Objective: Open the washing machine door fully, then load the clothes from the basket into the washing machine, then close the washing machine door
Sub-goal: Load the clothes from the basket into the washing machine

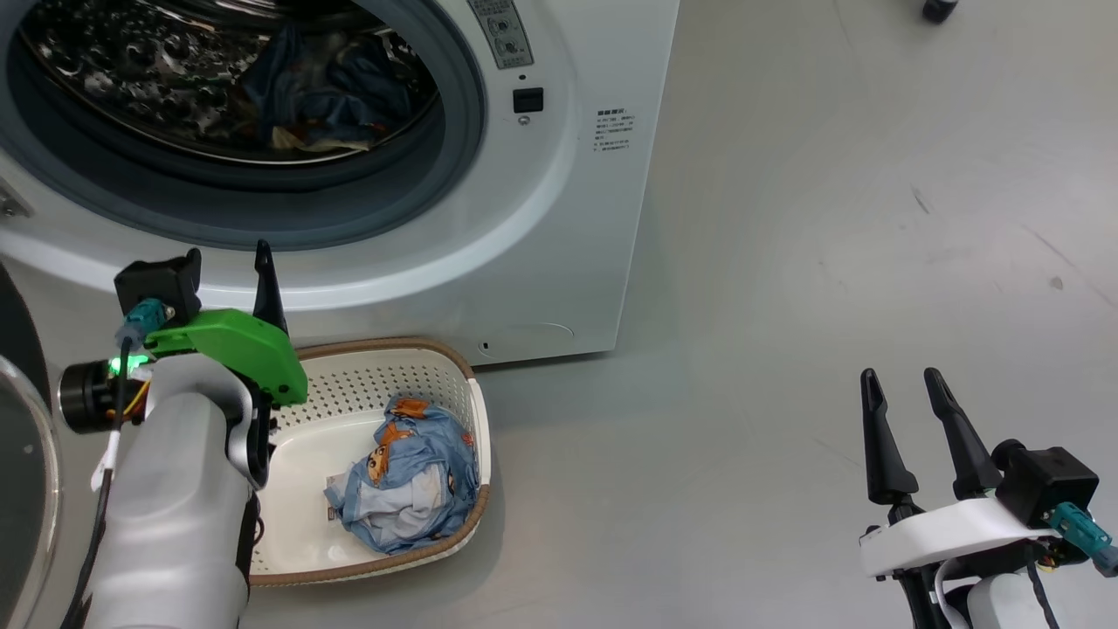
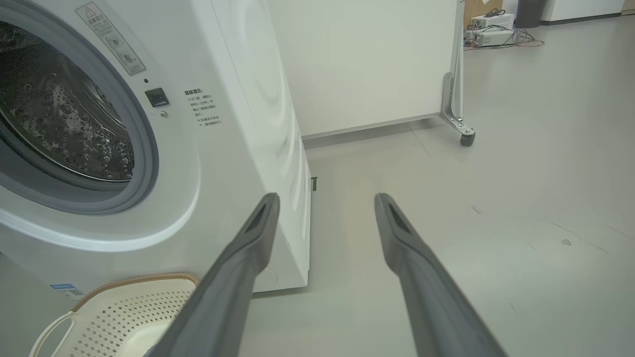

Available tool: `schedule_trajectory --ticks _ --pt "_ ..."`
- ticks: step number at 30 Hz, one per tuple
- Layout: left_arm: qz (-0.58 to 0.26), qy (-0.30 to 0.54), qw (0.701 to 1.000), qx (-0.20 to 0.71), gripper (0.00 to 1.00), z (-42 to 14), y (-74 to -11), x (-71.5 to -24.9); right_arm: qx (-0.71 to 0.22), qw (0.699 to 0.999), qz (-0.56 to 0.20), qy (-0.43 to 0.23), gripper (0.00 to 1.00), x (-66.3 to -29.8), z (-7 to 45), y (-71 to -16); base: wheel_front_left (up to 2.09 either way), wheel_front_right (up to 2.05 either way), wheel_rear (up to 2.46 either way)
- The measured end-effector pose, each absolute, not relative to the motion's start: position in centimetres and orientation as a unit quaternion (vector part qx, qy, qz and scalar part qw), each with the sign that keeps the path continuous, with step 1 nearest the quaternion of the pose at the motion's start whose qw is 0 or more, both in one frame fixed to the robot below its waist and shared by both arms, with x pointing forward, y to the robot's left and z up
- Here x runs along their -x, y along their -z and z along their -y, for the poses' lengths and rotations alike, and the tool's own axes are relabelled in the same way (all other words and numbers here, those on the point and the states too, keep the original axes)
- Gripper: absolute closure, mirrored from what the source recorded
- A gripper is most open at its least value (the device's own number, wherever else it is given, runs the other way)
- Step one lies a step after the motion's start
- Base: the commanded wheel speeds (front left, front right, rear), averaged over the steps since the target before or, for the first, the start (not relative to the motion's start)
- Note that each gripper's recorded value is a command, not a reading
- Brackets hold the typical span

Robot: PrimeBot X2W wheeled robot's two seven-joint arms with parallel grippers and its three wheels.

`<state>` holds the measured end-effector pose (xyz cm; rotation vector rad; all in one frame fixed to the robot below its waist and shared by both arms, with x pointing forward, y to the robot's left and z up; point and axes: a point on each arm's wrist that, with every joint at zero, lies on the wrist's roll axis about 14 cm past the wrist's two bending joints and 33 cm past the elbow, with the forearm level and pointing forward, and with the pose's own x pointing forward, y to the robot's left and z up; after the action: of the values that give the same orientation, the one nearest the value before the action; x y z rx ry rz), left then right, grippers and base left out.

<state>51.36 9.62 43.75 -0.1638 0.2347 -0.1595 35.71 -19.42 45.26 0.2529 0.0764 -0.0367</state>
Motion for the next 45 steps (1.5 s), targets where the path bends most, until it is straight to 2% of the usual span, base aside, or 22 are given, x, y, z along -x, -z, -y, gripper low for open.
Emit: schedule_trajectory --ticks 12,24,45 --pt "-0.06 0.071 0.992 0.089 0.0 -12.2 -46.4 -45.9 -0.102 0.994 -0.022 -0.023 0.0 -34.8 18.0 -46.6 0.0 0.0 0.0" --pt "-0.032 0.023 0.994 0.104 0.0 -16.1 -46.9 -40.6 -0.09 0.994 -0.006 -0.064 0.0 -34.5 16.0 -47.8 0.0 0.0 0.0" --pt "-0.019 0.016 0.993 0.113 0.0 -16.8 -46.9 -34.8 -0.075 0.994 -0.003 -0.079 0.0 -33.6 15.6 -48.1 0.0 0.0 0.0"
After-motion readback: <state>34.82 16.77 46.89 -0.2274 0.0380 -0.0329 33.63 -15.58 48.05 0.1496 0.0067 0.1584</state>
